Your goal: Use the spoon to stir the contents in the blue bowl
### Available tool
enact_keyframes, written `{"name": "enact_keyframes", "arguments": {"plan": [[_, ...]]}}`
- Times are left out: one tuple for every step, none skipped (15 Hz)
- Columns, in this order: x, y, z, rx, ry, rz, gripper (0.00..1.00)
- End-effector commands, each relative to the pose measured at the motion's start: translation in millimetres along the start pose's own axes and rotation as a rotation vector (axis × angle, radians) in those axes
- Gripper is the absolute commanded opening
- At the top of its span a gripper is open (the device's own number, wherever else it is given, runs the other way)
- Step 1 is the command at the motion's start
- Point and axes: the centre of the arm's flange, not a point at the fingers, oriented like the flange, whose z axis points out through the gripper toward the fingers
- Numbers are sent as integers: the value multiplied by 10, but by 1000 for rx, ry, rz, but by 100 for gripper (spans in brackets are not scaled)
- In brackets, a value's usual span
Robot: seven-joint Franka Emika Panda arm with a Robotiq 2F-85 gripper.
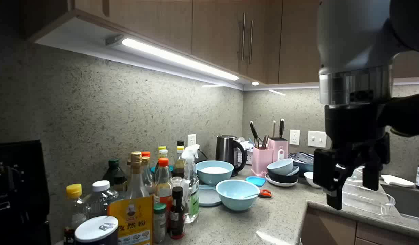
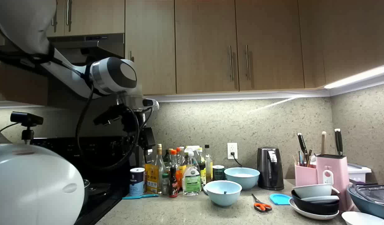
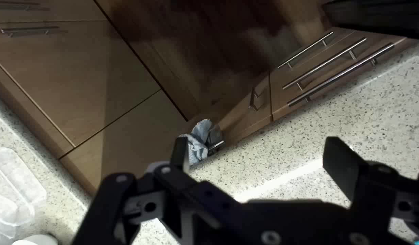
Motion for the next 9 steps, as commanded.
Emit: {"name": "enact_keyframes", "arguments": {"plan": [[0,0,0,0,0,0,100],[0,0,0,0,0,0,100],[0,0,0,0,0,0,100],[0,0,0,0,0,0,100],[0,0,0,0,0,0,100],[0,0,0,0,0,0,100],[114,31,0,-23,1,19,100],[233,73,-2,-44,5,24,100],[375,137,-9,-71,16,27,100]]}}
